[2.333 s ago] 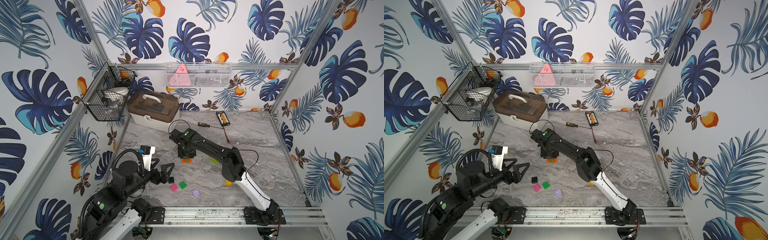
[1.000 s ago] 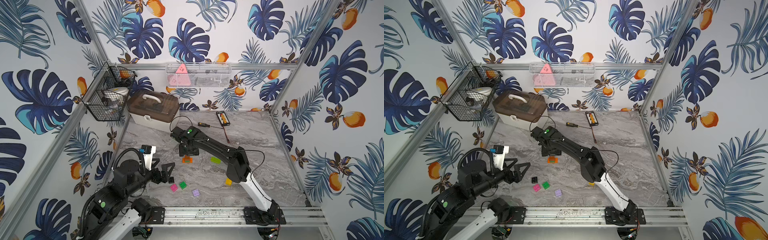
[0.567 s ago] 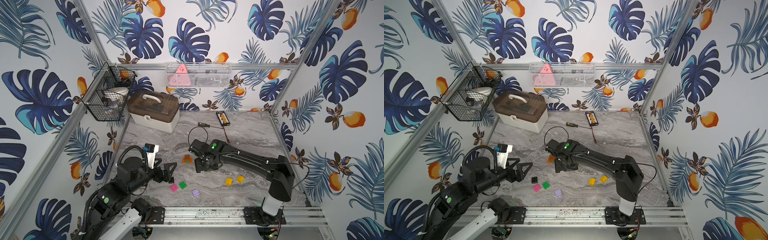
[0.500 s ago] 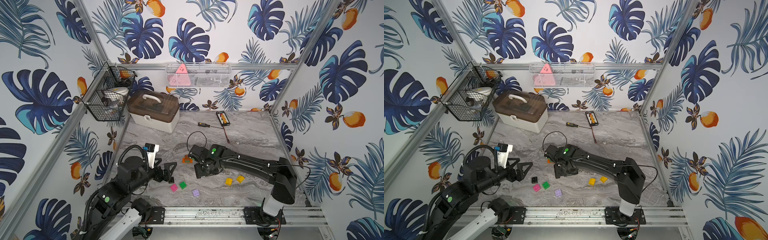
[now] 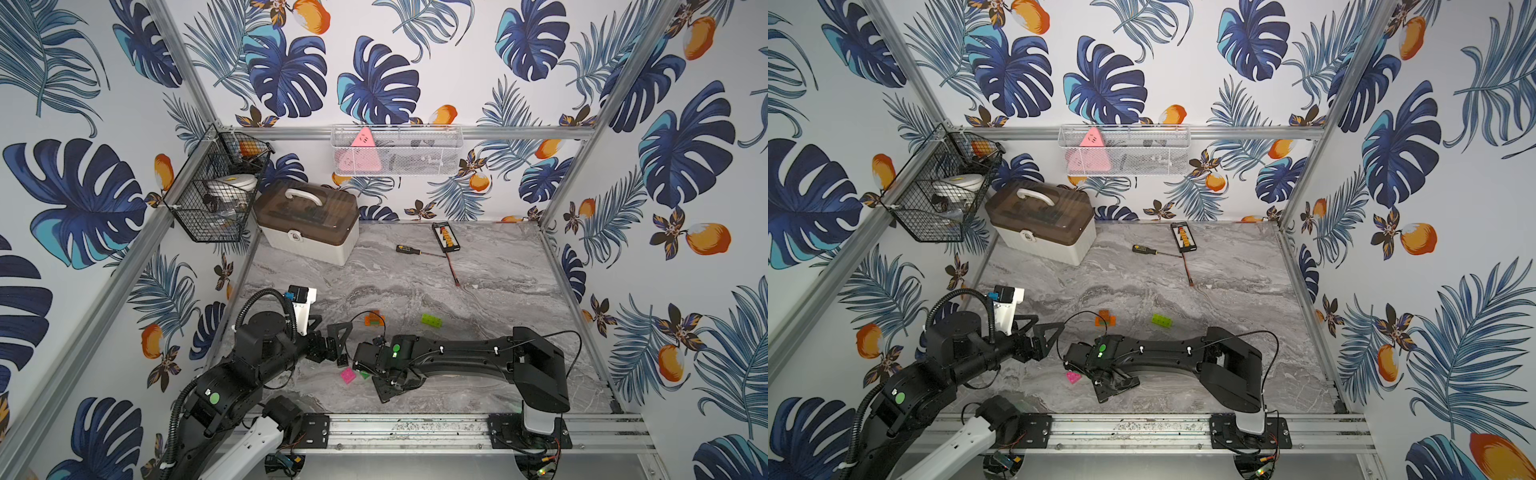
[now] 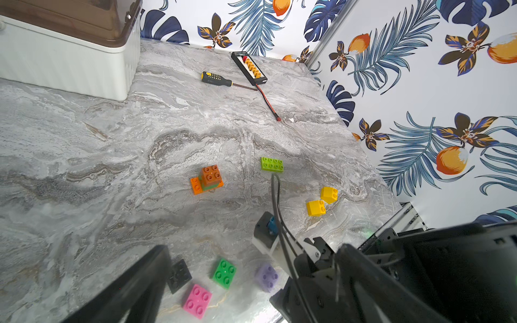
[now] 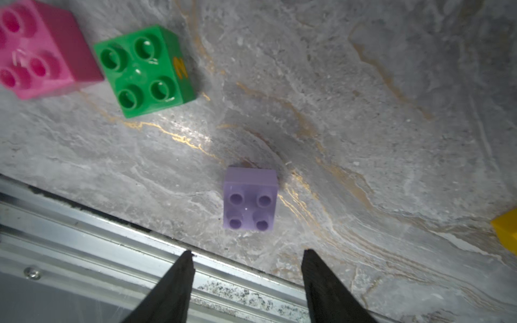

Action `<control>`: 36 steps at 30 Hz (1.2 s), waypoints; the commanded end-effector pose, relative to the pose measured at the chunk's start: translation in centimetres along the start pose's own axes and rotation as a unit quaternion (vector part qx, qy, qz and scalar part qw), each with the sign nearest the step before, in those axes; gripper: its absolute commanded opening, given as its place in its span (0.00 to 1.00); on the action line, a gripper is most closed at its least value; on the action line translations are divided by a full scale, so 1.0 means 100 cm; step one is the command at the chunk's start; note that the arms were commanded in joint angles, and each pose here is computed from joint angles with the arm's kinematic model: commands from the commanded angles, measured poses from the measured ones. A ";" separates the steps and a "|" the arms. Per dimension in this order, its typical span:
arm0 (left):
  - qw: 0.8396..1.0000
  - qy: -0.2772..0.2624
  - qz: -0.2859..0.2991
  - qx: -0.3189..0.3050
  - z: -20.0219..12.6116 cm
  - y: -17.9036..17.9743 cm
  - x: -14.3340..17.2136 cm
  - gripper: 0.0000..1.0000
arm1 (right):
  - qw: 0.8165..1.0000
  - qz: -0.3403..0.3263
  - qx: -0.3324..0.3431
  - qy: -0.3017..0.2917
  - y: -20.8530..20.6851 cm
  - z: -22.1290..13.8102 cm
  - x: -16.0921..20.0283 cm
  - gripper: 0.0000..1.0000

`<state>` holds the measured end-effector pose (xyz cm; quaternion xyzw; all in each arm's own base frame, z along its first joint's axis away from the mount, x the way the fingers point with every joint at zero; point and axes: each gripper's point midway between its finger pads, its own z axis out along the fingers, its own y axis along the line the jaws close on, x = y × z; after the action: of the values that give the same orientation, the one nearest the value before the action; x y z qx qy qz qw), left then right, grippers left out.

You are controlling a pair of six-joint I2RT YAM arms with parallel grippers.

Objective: Assemble the number 1 with lego
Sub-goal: Pick up the lego brick from the center of the board.

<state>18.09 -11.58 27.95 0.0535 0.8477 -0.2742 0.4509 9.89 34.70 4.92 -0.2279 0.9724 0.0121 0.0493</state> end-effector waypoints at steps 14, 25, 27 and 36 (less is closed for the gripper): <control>1.000 -0.011 0.002 -0.002 -0.003 0.000 -0.004 0.99 | 0.999 0.007 0.043 0.002 -0.002 0.018 -0.009 0.56; 1.000 -0.012 0.002 -0.003 -0.003 0.000 -0.004 0.99 | 0.999 0.012 0.040 0.007 -0.008 0.023 -0.009 0.53; 1.000 -0.013 0.002 -0.003 -0.004 0.001 -0.005 0.99 | 0.999 0.012 0.041 0.009 -0.007 0.024 -0.009 0.53; 1.000 -0.016 0.001 -0.004 -0.005 0.001 -0.005 0.99 | 0.999 0.014 0.042 0.016 -0.005 0.027 -0.008 0.49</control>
<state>17.99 -11.26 28.25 0.0500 0.8439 -0.2714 0.4600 11.31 34.75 2.29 -0.2127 0.9755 -0.0292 0.0488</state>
